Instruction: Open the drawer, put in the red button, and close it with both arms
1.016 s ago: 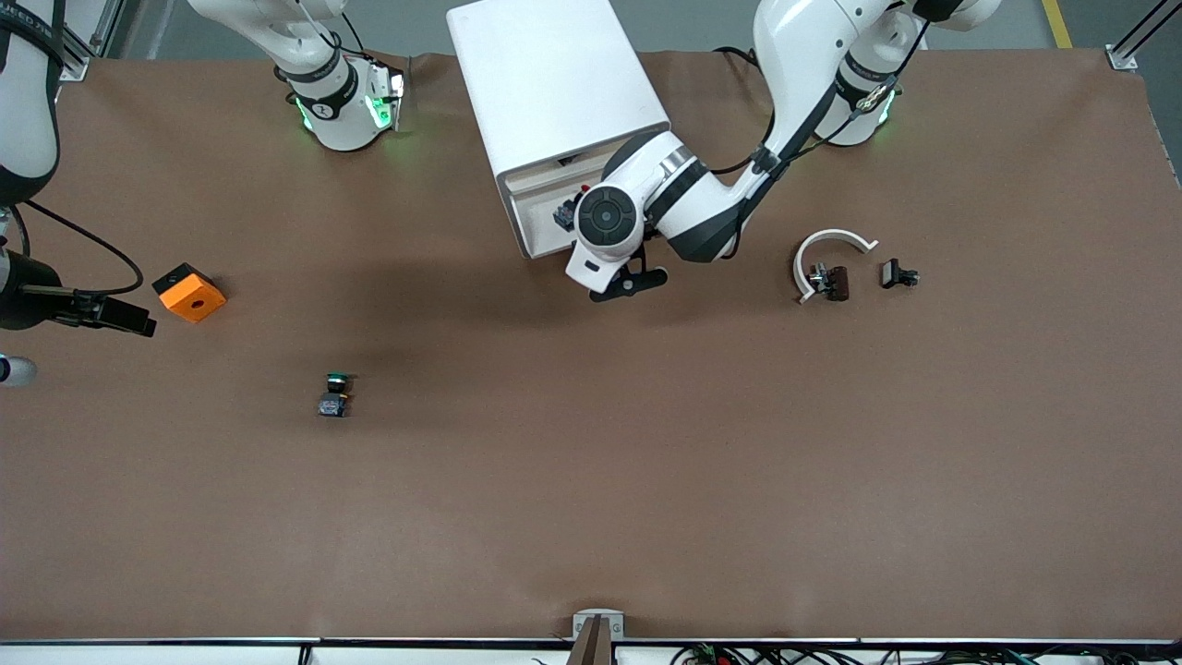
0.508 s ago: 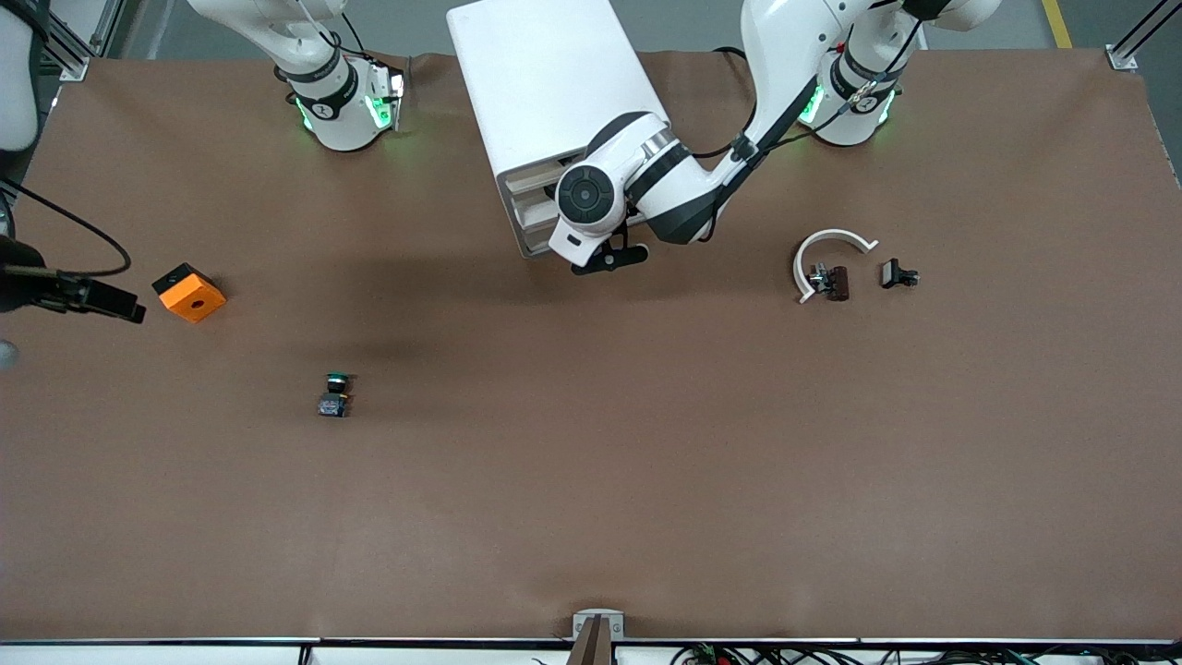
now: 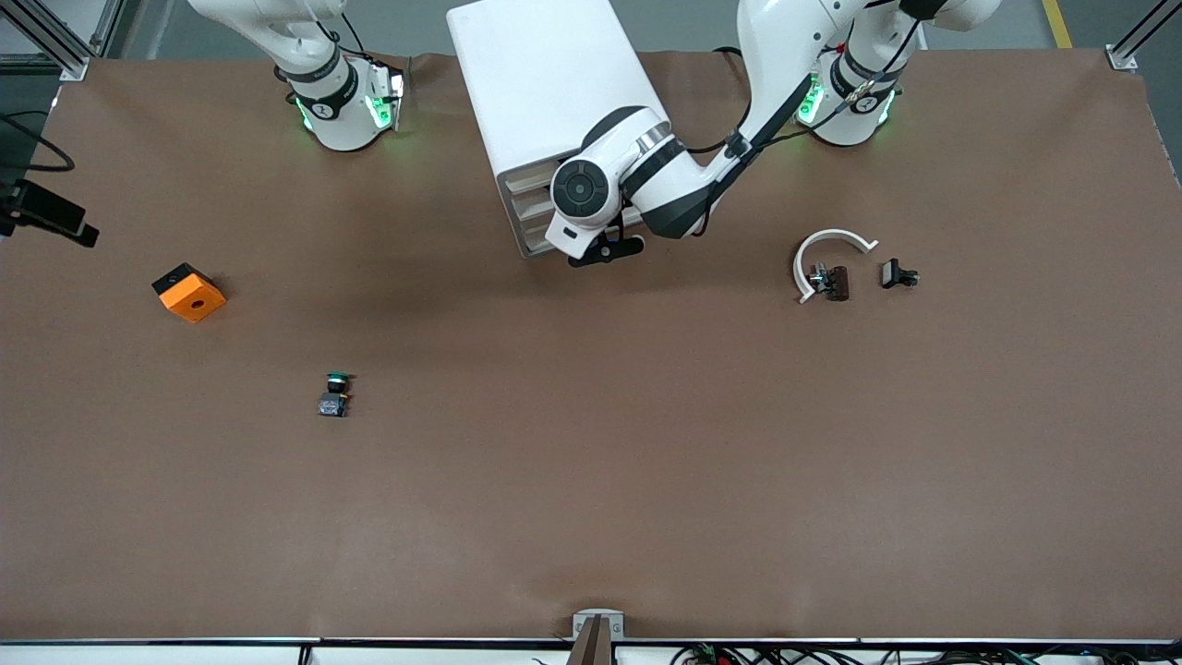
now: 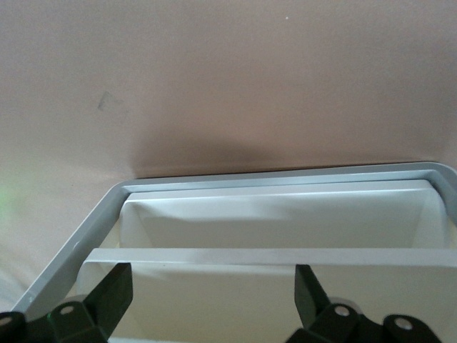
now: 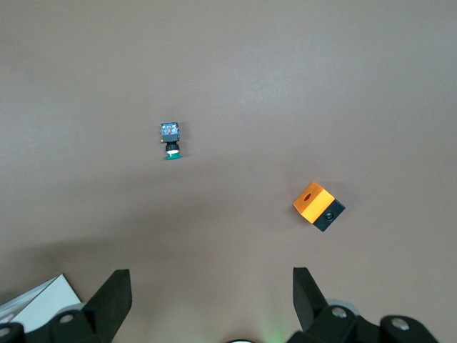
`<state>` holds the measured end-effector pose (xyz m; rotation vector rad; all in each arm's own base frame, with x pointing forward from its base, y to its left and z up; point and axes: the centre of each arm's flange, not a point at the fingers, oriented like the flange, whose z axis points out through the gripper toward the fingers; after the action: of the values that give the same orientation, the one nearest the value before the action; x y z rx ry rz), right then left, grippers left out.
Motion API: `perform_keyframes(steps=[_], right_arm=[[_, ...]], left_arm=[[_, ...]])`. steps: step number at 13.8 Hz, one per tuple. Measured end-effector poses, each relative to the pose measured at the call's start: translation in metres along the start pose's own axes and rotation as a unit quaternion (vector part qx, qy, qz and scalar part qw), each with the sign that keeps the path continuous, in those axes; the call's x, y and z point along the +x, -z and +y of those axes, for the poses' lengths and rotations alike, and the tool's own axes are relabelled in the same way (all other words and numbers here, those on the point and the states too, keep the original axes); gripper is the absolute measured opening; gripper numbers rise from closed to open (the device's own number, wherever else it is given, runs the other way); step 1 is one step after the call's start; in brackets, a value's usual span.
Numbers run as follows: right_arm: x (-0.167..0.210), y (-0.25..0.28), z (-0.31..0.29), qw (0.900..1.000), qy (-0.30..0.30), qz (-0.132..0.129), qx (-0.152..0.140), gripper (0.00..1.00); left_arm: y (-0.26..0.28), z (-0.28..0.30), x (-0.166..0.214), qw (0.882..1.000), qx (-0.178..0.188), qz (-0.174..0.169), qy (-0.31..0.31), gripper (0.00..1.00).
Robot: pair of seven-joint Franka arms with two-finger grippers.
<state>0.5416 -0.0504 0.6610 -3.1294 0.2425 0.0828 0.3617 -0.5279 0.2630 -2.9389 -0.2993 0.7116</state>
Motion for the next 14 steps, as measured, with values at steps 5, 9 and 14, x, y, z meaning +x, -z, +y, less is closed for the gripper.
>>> perform_keyframes(steps=[5, 9, 14], right_arm=[[-0.013, -0.008, 0.011, 1.0, -0.008, -0.007, 0.003, 1.0], [-0.026, -0.009, 0.012, 1.0, 0.002, 0.001, 0.005, 1.0], [-0.036, -0.008, 0.013, 1.0, 0.015, 0.014, 0.008, 1.0]], left_arm=[[-0.001, 0.005, -0.003, 1.0, -0.002, 0.0, -0.002, 1.0], [0.001, 0.007, -0.003, 1.0, -0.004, 0.001, -0.002, 1.0], [0.003, 0.01, -0.006, 1.0, -0.006, 0.003, -0.005, 1.0]])
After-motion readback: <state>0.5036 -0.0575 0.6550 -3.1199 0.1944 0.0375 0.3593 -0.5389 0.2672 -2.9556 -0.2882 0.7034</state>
